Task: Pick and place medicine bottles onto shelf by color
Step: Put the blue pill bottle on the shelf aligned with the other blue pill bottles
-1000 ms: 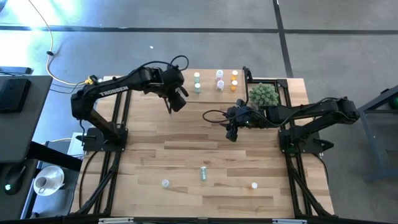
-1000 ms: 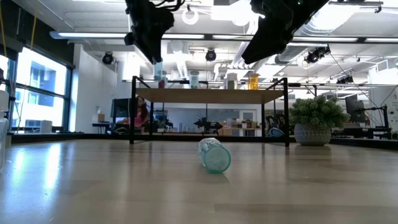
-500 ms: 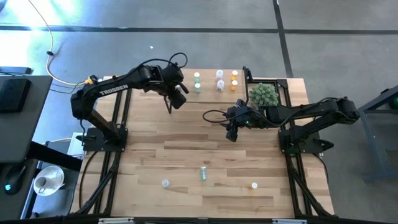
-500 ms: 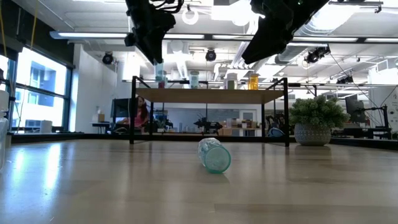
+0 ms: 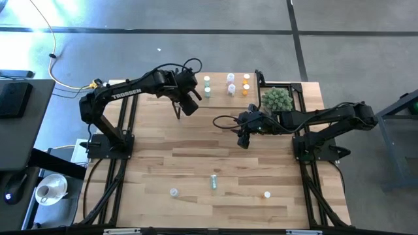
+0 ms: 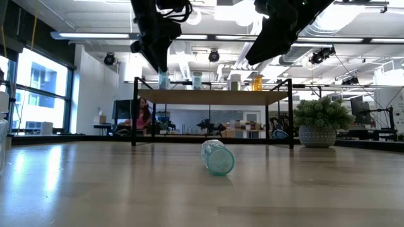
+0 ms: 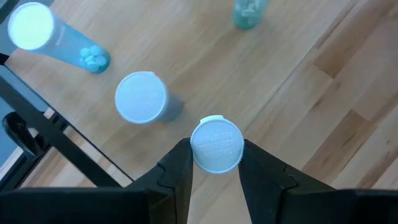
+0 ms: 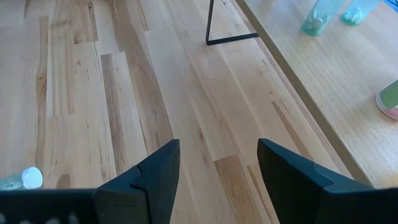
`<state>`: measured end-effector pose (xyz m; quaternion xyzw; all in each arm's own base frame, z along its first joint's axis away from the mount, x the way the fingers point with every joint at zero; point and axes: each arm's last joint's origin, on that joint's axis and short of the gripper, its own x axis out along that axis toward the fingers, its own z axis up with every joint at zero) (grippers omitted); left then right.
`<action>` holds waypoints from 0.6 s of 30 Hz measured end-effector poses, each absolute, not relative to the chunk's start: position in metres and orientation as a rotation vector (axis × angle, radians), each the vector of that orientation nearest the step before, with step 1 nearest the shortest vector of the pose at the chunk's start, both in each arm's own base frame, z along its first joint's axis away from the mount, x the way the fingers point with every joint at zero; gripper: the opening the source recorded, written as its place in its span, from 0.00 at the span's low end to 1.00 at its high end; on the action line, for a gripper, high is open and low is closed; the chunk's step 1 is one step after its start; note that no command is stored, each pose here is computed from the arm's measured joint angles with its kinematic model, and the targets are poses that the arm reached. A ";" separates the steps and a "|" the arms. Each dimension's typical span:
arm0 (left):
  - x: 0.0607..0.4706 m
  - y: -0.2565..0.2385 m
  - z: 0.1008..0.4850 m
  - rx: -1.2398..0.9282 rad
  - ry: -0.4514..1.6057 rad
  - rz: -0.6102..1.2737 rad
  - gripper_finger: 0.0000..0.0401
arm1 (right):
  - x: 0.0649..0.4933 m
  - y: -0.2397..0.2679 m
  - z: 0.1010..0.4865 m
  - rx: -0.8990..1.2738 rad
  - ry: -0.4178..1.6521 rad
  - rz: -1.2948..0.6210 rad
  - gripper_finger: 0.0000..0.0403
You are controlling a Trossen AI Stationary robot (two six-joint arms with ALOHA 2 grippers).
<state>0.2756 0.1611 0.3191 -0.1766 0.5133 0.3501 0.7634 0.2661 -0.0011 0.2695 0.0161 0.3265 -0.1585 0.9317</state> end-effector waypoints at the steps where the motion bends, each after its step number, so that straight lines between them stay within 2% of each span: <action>1: 0.275 0.161 0.319 -0.383 1.119 0.763 0.26 | 0.266 -0.001 0.269 0.032 0.668 -0.324 0.51; 18: 0.275 0.162 0.319 -0.365 1.123 0.789 0.31 | 0.266 -0.001 0.269 0.034 0.668 -0.325 0.51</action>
